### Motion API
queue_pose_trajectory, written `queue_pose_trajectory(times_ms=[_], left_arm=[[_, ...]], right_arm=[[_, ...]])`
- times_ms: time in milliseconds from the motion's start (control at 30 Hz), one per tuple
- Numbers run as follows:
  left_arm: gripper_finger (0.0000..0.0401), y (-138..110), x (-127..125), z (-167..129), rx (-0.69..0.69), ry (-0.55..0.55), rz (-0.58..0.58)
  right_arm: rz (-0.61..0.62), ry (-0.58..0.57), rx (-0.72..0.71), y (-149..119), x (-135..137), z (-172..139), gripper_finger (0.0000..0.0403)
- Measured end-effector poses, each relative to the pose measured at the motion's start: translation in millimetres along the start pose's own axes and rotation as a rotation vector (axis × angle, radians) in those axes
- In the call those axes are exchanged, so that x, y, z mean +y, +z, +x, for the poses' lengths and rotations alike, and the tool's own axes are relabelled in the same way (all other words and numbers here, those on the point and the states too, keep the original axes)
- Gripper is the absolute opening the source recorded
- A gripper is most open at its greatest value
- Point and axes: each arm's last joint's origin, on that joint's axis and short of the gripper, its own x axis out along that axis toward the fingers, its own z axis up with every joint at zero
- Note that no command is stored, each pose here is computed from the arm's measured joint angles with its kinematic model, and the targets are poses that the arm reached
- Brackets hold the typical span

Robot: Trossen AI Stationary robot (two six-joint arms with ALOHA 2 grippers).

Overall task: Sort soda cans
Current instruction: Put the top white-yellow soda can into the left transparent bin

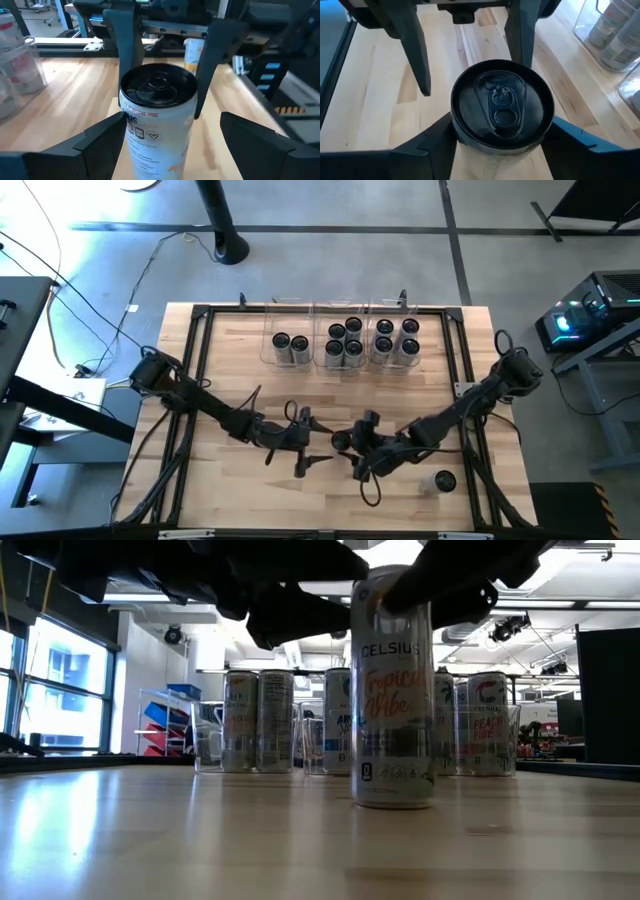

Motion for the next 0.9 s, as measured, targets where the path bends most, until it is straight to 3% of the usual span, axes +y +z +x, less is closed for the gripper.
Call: queue_pose_trajectory(times_ms=[233, 500, 900], left_arm=[[0.0317, 19, -4, -30, 0.106, 0.107, 0.083], [0.0317, 40, -3, -83, 0.209, 0.265, 0.053], [0.0317, 22, -9, -90, 0.216, 0.323, 0.004]], right_arm=[[0.022, 0.011, -0.051, 10, -9, 14, 0.0226], [0.037, 0.099, -0.165, 24, -28, 63, 0.0226], [0.060, 0.142, -0.174, 33, -43, 76, 0.0226]])
